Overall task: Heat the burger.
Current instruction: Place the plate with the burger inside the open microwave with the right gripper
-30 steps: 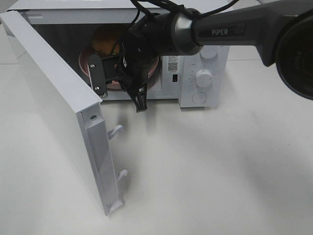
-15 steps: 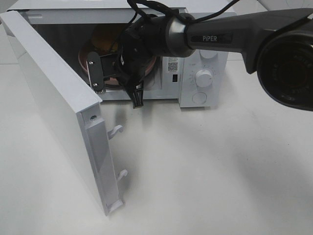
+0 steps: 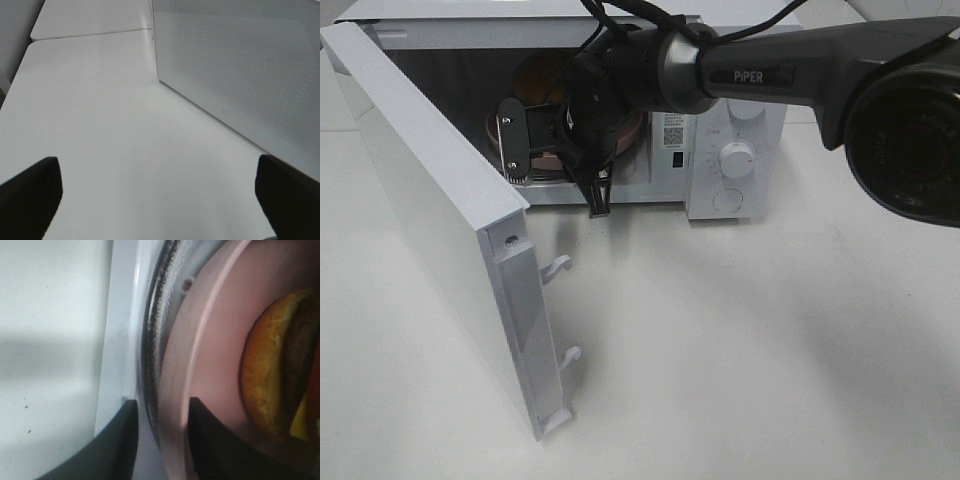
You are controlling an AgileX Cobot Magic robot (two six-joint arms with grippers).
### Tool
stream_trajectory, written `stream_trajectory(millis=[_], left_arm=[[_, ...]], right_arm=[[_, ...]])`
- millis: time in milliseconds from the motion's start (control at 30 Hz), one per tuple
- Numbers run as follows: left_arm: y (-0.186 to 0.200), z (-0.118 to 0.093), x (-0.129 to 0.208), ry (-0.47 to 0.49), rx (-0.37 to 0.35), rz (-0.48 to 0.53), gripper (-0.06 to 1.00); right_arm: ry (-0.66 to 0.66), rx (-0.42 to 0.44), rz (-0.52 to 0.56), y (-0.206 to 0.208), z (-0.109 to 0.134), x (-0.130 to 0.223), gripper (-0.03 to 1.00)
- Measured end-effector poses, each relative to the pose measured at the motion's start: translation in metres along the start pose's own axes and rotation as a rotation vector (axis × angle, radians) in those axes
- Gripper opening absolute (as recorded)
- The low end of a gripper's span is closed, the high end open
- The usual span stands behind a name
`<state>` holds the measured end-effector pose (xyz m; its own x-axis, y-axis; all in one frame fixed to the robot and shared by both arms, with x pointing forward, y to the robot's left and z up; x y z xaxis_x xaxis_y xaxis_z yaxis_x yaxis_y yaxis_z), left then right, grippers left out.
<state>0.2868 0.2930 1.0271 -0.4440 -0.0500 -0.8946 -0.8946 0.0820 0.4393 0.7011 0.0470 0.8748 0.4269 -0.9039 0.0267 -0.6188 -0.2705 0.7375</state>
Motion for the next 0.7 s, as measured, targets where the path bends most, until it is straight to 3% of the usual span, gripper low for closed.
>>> stream_trajectory(millis=[400, 700], left_arm=[[0.0, 0.0, 0.0, 0.0, 0.0, 0.0, 0.97], [0.0, 0.0, 0.0, 0.0, 0.0, 0.0, 0.97]], right_arm=[[-0.056, -0.052, 0.027, 0.011, 0.002, 0.005, 0.44], [-0.085, -0.059, 0.015, 0.023, -0.001, -0.001, 0.59]])
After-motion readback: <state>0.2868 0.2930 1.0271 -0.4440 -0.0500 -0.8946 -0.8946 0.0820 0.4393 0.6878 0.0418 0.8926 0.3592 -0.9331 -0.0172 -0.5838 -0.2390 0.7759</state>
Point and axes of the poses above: a point on each arm's last joint axis where the gripper is mounted, y pointing back along that axis away from the gripper, z along the wrist's bending axis when the last joint is at zero, x = y × z, the point moved 6 cm from there along -y, pointing out along that axis toward the gripper, and after that the axes turned 9 degrees about y, right-handed, at the moved point
